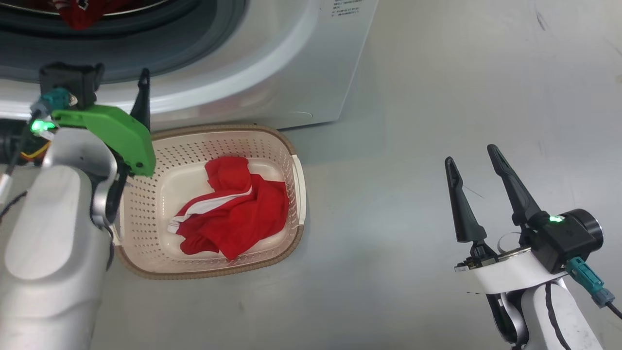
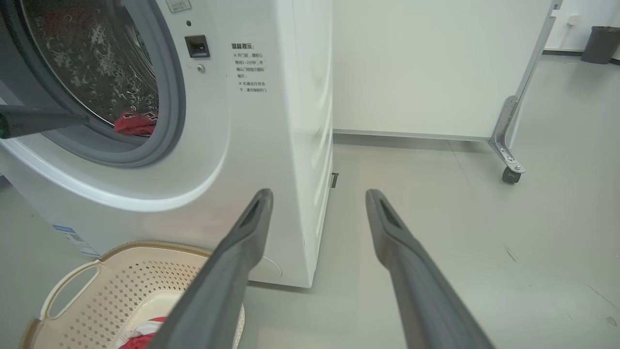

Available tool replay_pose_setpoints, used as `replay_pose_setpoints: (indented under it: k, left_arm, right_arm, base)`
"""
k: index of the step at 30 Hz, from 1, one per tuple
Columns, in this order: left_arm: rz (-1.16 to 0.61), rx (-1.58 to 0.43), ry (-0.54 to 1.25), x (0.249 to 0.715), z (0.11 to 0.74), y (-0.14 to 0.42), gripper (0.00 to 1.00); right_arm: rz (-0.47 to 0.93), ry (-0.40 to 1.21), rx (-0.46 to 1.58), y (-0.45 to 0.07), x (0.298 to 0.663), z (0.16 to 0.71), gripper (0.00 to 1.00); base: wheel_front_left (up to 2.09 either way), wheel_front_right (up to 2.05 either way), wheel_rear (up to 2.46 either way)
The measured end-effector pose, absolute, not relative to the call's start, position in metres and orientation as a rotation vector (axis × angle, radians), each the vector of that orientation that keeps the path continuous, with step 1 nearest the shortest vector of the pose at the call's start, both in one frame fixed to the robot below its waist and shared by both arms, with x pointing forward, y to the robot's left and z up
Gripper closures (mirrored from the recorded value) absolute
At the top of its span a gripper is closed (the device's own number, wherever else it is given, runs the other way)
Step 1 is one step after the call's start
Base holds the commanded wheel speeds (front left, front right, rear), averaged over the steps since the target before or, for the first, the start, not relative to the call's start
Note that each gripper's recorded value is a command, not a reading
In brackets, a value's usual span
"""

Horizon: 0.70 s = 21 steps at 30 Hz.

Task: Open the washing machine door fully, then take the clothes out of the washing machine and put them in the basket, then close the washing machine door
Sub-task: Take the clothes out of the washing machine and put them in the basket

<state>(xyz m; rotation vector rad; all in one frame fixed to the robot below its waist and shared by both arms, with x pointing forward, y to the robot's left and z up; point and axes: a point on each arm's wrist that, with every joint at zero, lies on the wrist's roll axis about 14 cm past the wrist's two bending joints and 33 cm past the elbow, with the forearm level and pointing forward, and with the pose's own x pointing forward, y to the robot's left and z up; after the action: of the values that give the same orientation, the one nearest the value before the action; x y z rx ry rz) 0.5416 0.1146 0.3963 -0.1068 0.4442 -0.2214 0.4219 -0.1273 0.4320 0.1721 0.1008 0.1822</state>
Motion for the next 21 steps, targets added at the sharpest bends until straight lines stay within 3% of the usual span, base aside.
replay_pose_setpoints:
  k: [21]
  left_arm:
    - [-0.197,0.006,0.638,0.664,0.343,0.144,0.00]
  right_arm:
    - [0.122,0.199,0.175,-0.149,0.456,0.373,0.00]
  base:
    - [0.00,0.00,0.00]
